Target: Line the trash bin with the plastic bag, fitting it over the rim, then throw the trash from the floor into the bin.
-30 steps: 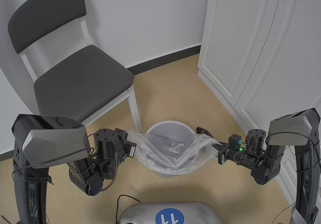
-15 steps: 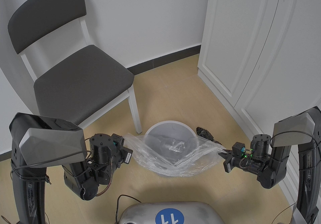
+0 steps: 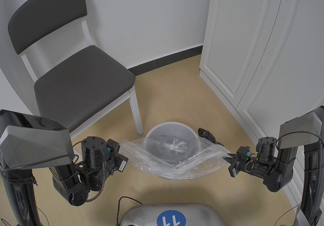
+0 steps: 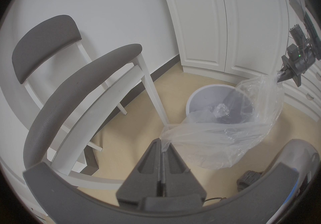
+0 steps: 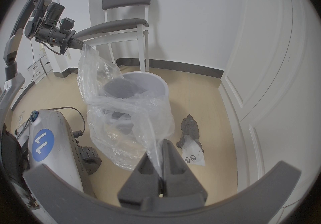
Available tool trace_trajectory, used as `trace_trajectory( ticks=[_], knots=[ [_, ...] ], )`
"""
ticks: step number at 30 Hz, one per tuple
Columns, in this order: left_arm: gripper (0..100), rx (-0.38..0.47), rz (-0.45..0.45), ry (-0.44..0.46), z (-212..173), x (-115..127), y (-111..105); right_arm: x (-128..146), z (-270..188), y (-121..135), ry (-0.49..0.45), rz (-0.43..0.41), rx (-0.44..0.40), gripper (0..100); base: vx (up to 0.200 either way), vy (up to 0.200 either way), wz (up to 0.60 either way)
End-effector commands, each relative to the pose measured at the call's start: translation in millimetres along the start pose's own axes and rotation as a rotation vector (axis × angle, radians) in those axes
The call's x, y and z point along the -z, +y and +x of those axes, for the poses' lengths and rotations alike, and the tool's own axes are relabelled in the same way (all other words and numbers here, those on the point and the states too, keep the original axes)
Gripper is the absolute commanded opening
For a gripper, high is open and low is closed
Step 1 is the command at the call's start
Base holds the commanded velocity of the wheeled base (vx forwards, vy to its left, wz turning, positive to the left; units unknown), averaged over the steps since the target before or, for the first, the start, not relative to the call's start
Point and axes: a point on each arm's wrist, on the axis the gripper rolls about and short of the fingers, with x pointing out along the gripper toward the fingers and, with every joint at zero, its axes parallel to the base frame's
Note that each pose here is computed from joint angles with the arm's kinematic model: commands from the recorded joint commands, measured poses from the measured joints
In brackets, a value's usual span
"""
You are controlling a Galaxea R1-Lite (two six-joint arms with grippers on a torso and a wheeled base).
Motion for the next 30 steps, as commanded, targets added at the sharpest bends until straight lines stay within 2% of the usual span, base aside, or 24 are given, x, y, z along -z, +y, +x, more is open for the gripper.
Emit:
trace_trajectory(
  ticks=[1, 22, 30],
  knots=[
    [0, -0.001, -0.001, -0.010, -6, -4, 3, -3, -4, 0, -0.010, -0.005, 0.004, 0, 0.000, 0.000, 0.00],
    [0, 0.008, 0.041, 0.011, -30, -8, 12, -8, -20, 13, 0.006, -0.016, -0.035, 0, 0.000, 0.000, 0.00],
    [0, 0.041, 0.093, 0.054, -37, 4, 10, -8, -23, 21, 0.016, -0.022, -0.065, 0, 0.000, 0.000, 0.00]
  ],
)
